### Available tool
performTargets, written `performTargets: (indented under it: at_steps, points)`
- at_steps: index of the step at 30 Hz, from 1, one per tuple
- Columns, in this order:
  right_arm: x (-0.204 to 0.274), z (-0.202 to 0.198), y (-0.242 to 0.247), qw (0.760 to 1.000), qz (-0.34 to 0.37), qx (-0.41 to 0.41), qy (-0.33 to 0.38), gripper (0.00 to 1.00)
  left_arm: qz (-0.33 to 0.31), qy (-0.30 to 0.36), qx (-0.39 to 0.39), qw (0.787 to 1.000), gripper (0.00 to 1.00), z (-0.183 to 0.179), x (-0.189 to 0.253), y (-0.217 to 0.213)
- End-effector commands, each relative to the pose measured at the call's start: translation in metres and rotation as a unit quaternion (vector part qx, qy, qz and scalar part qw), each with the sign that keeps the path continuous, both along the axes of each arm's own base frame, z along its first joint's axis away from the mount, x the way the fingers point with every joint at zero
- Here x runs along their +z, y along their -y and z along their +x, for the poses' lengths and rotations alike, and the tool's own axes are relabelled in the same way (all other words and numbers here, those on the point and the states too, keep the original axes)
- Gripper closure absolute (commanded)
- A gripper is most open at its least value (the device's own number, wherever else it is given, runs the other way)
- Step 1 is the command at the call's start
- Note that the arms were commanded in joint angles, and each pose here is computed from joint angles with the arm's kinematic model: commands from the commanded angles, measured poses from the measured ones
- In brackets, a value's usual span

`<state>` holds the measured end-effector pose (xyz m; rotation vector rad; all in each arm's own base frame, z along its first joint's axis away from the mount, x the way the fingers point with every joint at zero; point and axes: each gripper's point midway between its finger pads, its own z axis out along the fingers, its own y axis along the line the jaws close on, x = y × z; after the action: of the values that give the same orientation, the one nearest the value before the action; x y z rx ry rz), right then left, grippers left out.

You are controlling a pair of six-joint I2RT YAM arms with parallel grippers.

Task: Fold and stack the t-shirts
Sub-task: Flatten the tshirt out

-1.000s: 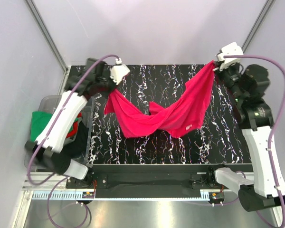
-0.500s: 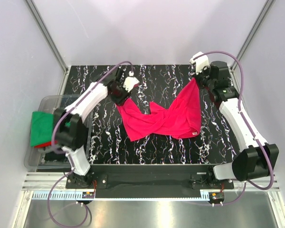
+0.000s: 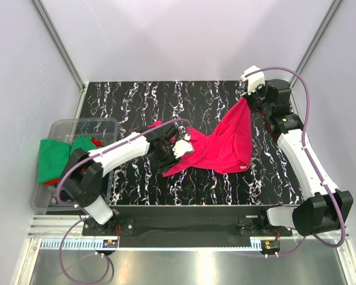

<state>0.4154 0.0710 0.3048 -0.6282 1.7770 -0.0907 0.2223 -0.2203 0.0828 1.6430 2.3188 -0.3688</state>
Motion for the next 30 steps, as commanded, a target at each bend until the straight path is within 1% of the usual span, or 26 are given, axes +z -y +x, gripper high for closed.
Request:
performTargets:
  at_steps: [1, 5, 16, 27, 28, 29, 30]
  points:
    - [0.024, 0.000, -0.001, 0.999, 0.005, 0.005, 0.037, 1.00, -0.019, 0.012, 0.014, 1.000, 0.53, 0.020, -0.001, 0.019]
    - [0.025, -0.005, 0.000, 0.999, 0.002, 0.006, 0.037, 1.00, -0.011, -0.002, 0.017, 1.000, 0.53, 0.024, -0.015, 0.026]
    - [0.021, -0.003, 0.000, 0.999, -0.004, 0.008, 0.034, 1.00, 0.024, -0.033, 0.023, 0.999, 0.52, 0.009, -0.051, 0.012]
    - [0.021, -0.001, 0.002, 0.999, -0.010, 0.005, 0.034, 1.00, 0.055, -0.036, 0.036, 0.997, 0.52, 0.006, -0.083, -0.001]
    - [0.020, -0.001, 0.001, 0.999, -0.010, 0.006, 0.033, 1.00, 0.064, -0.032, 0.039, 0.997, 0.54, 0.008, -0.086, -0.004]
    - [0.019, -0.001, 0.002, 0.999, -0.011, 0.005, 0.032, 1.00, 0.067, -0.028, 0.040, 0.997, 0.60, 0.010, -0.088, -0.005]
    - [0.019, -0.001, 0.002, 0.999, -0.011, 0.005, 0.032, 1.00, 0.071, -0.027, 0.040, 0.996, 0.87, 0.010, -0.092, -0.006]
